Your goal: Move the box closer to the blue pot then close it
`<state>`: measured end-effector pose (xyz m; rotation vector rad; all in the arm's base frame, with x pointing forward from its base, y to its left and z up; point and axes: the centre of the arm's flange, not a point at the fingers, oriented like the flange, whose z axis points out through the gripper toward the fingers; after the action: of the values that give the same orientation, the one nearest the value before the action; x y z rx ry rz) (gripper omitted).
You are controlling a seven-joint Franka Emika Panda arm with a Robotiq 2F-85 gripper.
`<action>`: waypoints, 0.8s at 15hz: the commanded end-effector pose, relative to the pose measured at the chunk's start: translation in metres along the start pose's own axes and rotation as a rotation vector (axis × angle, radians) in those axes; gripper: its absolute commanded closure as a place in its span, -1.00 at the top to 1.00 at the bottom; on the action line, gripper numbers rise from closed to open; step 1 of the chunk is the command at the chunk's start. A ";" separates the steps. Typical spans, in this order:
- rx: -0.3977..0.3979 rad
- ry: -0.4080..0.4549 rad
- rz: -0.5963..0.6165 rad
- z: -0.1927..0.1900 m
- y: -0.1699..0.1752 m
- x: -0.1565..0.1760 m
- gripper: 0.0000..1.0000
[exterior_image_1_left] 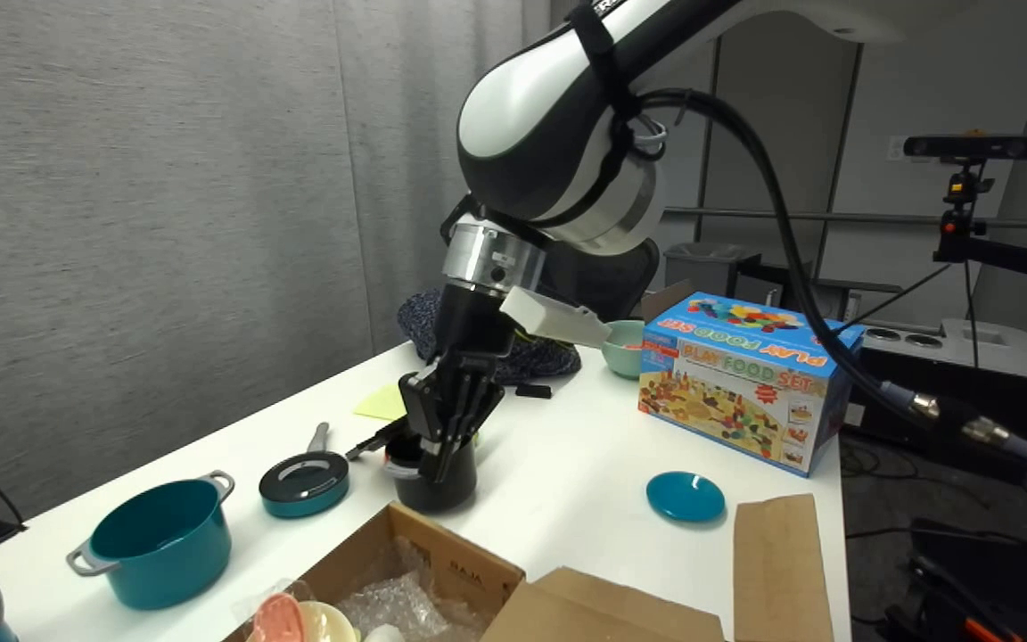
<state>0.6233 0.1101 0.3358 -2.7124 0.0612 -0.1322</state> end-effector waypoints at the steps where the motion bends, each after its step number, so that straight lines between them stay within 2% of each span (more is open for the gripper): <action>1: -0.036 0.047 0.012 0.017 0.007 0.019 -1.00; 3: -0.041 0.054 -0.002 0.032 0.003 0.030 -1.00; 9: 0.002 -0.001 -0.043 0.073 -0.023 0.047 -1.00; 11: -0.015 -0.006 -0.058 0.085 -0.028 0.050 -1.00; 12: -0.049 -0.001 -0.067 0.092 -0.028 0.052 -1.00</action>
<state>0.6629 0.1568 0.2784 -2.7219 -0.0155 -0.1503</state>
